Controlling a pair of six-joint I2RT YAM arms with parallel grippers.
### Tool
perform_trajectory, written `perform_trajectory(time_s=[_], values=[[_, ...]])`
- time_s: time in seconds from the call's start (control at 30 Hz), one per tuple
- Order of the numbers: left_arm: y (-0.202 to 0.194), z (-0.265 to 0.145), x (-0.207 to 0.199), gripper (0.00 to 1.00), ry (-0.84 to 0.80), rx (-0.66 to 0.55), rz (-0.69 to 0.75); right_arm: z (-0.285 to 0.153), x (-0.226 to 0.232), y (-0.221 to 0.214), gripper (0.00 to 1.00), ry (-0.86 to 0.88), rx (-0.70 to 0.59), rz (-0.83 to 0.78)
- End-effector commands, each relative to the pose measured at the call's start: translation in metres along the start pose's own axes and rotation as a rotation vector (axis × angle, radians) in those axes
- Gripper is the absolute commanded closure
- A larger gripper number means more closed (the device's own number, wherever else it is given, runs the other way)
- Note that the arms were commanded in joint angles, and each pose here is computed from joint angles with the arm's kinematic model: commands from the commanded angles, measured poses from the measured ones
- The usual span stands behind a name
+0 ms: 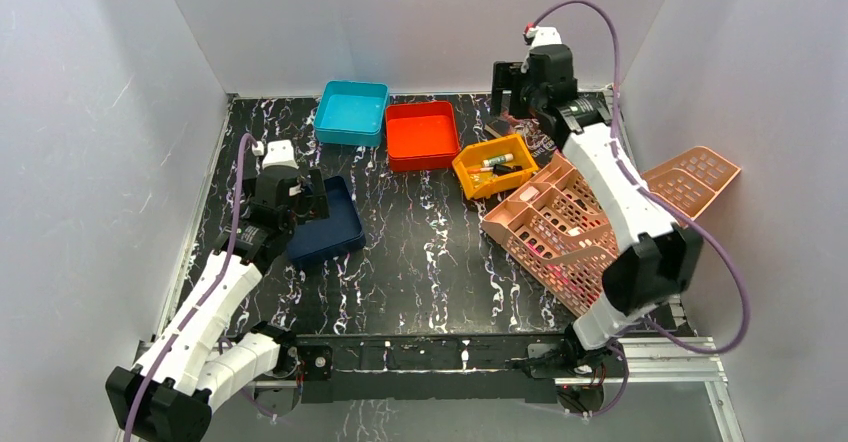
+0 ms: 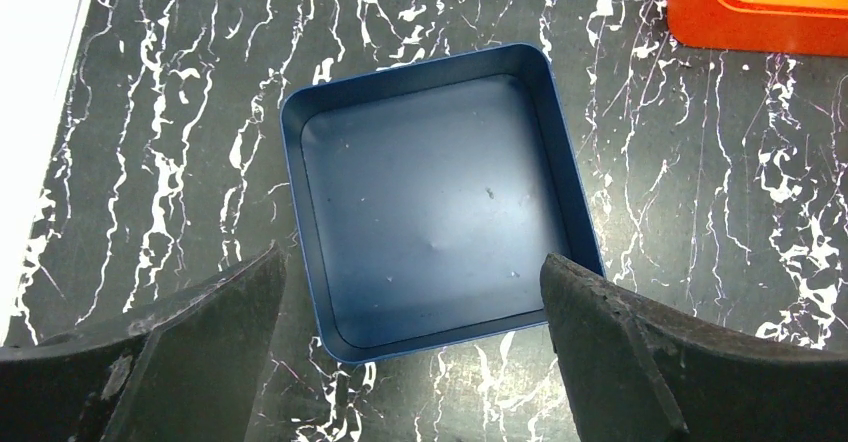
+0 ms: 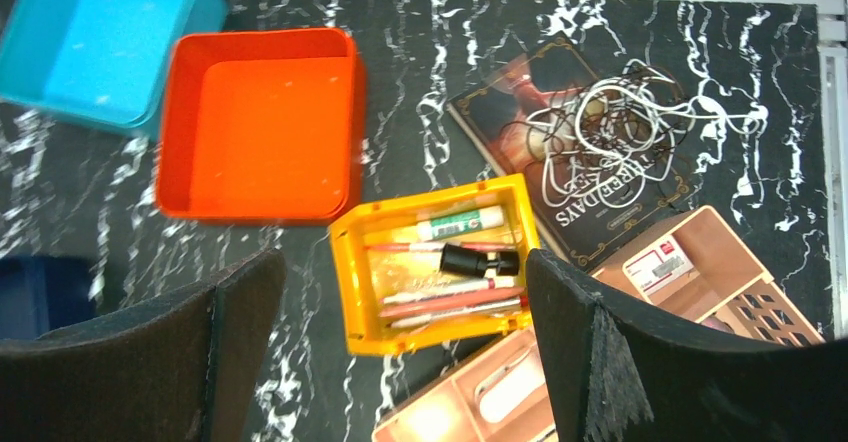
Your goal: Untangle the cables
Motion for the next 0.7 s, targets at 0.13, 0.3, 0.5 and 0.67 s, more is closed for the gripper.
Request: perform_trajectory(time_s=[0.13,0.3,0.5,0.67], values=[[0.003,0.002,-0.007,0.02,-0.049,-0.026,-0.017,0.072,-0.029,0.018,0.02,-0.254,-0.064,0.045],[0.001,0.001,-0.01,0.02,-0.067,-0.02,-0.018,0.107,-0.067,0.015,0.02,-0.395,-0.062,0.158],[0.001,-0.001,-0.007,0.02,-0.059,-0.032,-0.024,0.145,-0.099,-0.002,0.02,-0.483,-0.036,0.21],[0.001,-0.001,-0.006,0.02,-0.055,-0.031,-0.021,0.166,-0.123,-0.014,0.02,-0.534,-0.016,0.235]])
Point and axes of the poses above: each gripper's point midway between its finger pads, its own z axis out along the fingers, its own x axis along the line the jaws close on, y = z × x, the point moved 3 cm from there along -z, back along the fingers, and after that the axes turned 3 degrees about z, right-handed, at the moved point
